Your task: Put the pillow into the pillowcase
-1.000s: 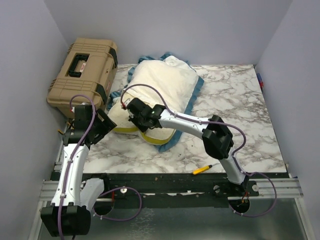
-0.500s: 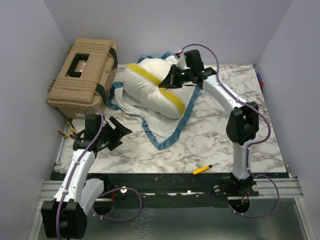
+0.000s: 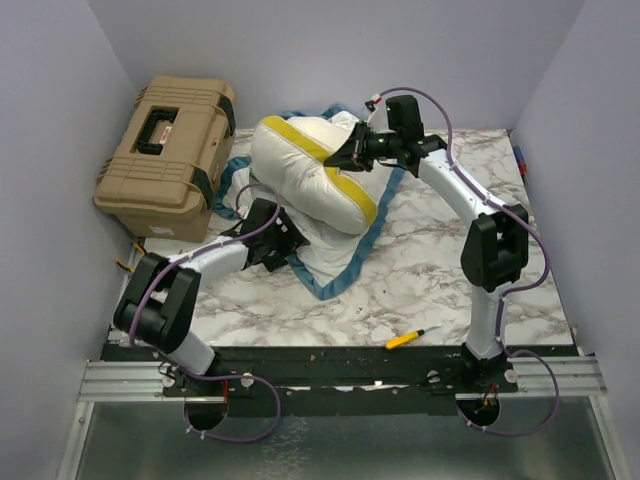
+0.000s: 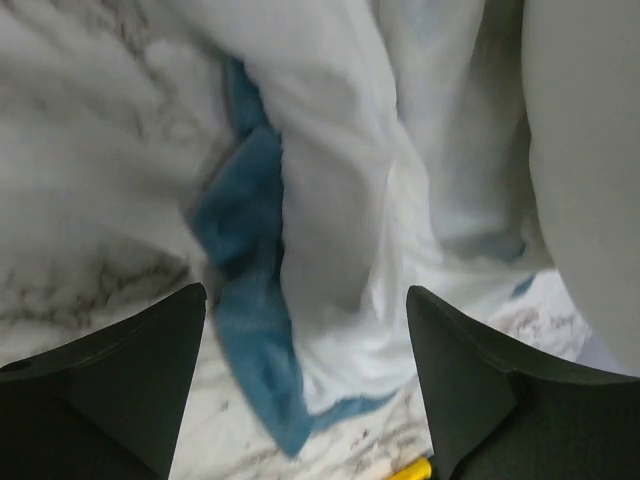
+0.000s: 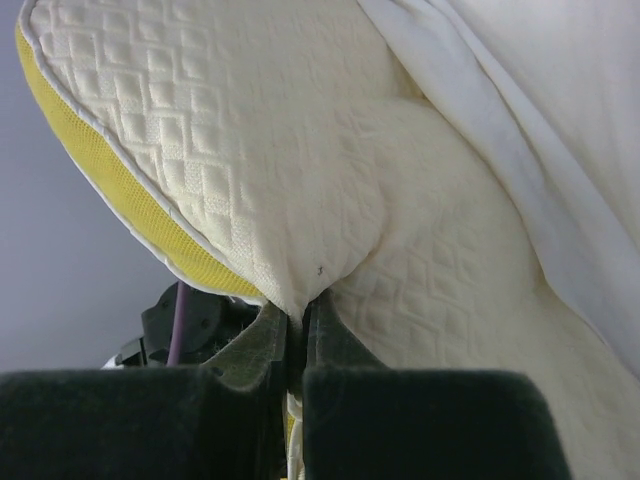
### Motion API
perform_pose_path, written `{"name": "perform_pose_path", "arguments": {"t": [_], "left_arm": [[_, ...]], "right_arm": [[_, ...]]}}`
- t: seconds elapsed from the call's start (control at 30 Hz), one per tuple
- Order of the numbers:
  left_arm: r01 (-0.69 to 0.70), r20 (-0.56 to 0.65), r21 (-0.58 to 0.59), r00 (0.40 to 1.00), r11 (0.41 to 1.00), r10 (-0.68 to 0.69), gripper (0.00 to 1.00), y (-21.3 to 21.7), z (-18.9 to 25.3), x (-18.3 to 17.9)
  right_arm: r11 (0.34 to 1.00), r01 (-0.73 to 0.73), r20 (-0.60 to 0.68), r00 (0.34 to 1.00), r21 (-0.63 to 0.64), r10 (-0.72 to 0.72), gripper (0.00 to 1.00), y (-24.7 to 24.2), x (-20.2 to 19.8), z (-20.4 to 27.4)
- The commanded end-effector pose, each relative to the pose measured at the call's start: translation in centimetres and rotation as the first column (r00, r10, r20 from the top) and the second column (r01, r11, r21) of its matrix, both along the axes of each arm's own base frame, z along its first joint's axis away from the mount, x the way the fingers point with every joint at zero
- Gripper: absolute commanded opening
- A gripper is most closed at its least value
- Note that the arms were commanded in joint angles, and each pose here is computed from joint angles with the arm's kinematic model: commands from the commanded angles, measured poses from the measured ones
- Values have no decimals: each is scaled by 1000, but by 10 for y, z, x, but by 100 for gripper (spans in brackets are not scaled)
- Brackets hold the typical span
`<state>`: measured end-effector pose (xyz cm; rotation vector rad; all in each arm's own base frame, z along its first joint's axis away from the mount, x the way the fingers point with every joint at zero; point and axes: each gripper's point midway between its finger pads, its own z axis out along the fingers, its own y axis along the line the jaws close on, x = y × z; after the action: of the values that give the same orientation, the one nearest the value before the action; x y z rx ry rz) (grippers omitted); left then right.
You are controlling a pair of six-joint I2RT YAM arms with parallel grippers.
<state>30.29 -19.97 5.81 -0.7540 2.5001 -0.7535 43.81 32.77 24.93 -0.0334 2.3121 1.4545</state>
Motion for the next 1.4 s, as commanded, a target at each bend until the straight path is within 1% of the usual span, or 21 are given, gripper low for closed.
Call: {"name": "perform_pose_path", "arguments": {"t": [0.0, 0.1, 0.13, 0.17, 0.2, 0.3, 0.33, 0.37, 0.43, 0.5, 0.57, 0.6, 0.67, 0.7, 0.8, 0.9, 1.0, 1.13, 1.3, 1.37], "left_arm": [[-145, 97, 91, 986, 985, 137, 83, 7, -11, 56], [-172, 99, 118, 982, 978, 161, 81, 7, -29, 70], [-173, 113, 107, 981, 979, 161, 78, 3, -31, 77], [-168, 118, 102, 981, 980, 156, 71, 0, -36, 83], [-162, 117, 99, 982, 982, 150, 61, -3, -41, 87], [-130, 108, 99, 987, 987, 119, 19, -11, -49, 95], [-119, 111, 93, 988, 989, 108, 6, -13, -47, 95], [-107, 121, 83, 988, 991, 97, 0, -16, -41, 96], [-81, 151, 61, 986, 995, 71, 0, -20, -23, 94], [-64, 200, 31, 978, 997, 57, 0, -22, 6, 92], [-50, 281, -8, 959, 999, 50, 0, -23, 51, 93], [-20, 319, -42, 947, 999, 32, 0, -29, 76, 93], [29, 416, -89, 909, 996, 11, 0, -36, 132, 94], [55, 470, -116, 883, 992, 6, 0, -41, 164, 96], [135, 607, -148, 794, 980, -17, 0, -50, 253, 95], [196, 739, -176, 674, 965, -3, 0, -53, 340, 88], [280, 833, -180, 554, 943, -5, 0, -59, 412, 77], [395, 902, -181, 432, 901, -8, 0, -80, 480, 65], [535, 946, -174, 324, 827, -11, 0, -125, 533, 52], [578, 956, -172, 293, 798, -6, 0, -143, 546, 50]], "right_arm": [[999, 21, 58, 998, 32, -23, 0, -10, -1, 31], [999, 19, 64, 998, 28, -21, 0, -12, -3, 34], [1000, 17, 66, 998, 24, -19, 0, -12, -3, 34], [1000, 16, 67, 998, 20, -17, 0, -13, -4, 34], [1000, 16, 71, 997, 16, -17, 0, -13, -5, 35], [1000, 23, 81, 996, -1, -22, 0, -17, -6, 36], [1000, 28, 88, 996, -7, -27, 0, -19, -6, 38], [999, 33, 96, 995, -12, -32, 0, -22, -6, 40], [998, 48, 121, 992, -30, -44, 0, -29, -6, 45], [997, 70, 148, 987, -39, -63, 0, -38, -3, 53], [996, 84, 172, 982, -32, -77, 0, -47, -2, 64], [996, 88, 180, 980, -24, -82, 0, -52, -1, 69], [996, 89, 200, 976, 3, -88, 0, -58, 0, 85], [996, 88, 213, 973, 19, -90, 0, -61, 0, 94], [994, 72, 243, 966, 85, -91, 0, -66, -2, 126], [984, 3, 310, 949, 179, -59, 0, -65, -11, 161], [971, -27, 351, 934, 238, -60, 0, -65, -18, 186], [957, -32, 338, 939, 289, -71, 0, -69, -21, 193], [937, -24, 314, 945, 348, -92, 0, -79, -24, 191], [936, -19, 310, 946, 351, -97, 0, -84, -26, 188]]}}
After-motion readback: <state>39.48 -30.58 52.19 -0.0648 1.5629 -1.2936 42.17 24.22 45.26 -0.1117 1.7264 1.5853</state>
